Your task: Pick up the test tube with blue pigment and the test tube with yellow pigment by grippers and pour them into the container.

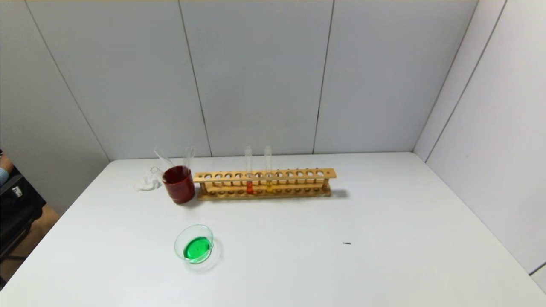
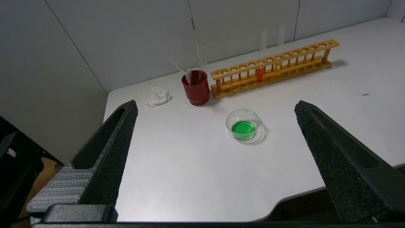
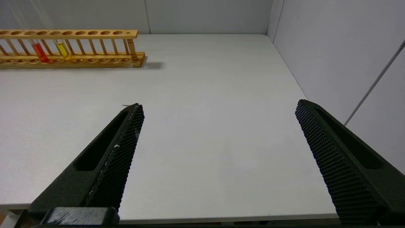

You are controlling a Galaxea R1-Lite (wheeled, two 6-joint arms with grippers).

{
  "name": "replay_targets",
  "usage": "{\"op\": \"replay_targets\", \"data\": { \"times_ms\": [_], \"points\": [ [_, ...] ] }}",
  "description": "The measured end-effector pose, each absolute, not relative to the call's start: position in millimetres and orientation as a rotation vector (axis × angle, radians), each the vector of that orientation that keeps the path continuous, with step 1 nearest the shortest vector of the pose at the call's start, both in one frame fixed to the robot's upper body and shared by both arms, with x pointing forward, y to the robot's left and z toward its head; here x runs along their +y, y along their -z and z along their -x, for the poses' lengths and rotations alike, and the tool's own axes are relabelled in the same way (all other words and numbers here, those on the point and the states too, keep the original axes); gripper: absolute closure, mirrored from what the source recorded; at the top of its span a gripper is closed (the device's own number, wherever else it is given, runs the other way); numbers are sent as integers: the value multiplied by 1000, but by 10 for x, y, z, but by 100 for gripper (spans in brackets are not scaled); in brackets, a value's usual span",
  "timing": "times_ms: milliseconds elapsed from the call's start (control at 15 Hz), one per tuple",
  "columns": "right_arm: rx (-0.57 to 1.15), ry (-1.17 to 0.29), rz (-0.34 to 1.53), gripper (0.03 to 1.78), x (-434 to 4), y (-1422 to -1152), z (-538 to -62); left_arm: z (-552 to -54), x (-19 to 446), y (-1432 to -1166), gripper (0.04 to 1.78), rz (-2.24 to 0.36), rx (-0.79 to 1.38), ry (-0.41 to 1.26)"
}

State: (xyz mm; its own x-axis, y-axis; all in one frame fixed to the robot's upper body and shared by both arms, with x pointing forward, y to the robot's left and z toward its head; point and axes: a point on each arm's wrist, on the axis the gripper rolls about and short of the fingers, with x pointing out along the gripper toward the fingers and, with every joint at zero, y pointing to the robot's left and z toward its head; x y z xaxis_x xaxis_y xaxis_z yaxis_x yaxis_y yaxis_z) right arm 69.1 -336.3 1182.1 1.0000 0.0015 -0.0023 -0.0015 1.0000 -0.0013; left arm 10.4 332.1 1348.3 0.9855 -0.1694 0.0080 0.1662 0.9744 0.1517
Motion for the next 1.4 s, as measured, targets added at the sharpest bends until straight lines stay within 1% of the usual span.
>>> {"op": "replay_targets", "data": {
  "times_ms": [333,533,667,933,1000,1133,1200,1400],
  "points": [
    [2,-1,1,6,-3363,-11821,-691,97,3312,-13038,7,-141,-117,145],
    [2,-1,1,6,-3363,-11821,-691,-60,3312,-12872,7,-88,-227,120],
    [2,-1,1,6,-3363,-11821,-691,-254,3316,-12690,7,-67,-261,97],
    [2,-1,1,6,-3363,-11821,-691,-596,3325,-12191,7,-77,-224,50],
    [2,-1,1,6,-3363,-11821,-691,-638,3329,-12090,7,-88,-193,30],
    [2,-1,1,6,-3363,-11821,-691,-680,3335,-11900,7,-87,-59,8],
    [2,-1,1,6,-3363,-11821,-691,-685,3335,-11836,7,-78,-3,8],
    [2,-1,1,6,-3363,-11821,-691,-689,3336,-11819,7,-37,4,5]
  ]
}}
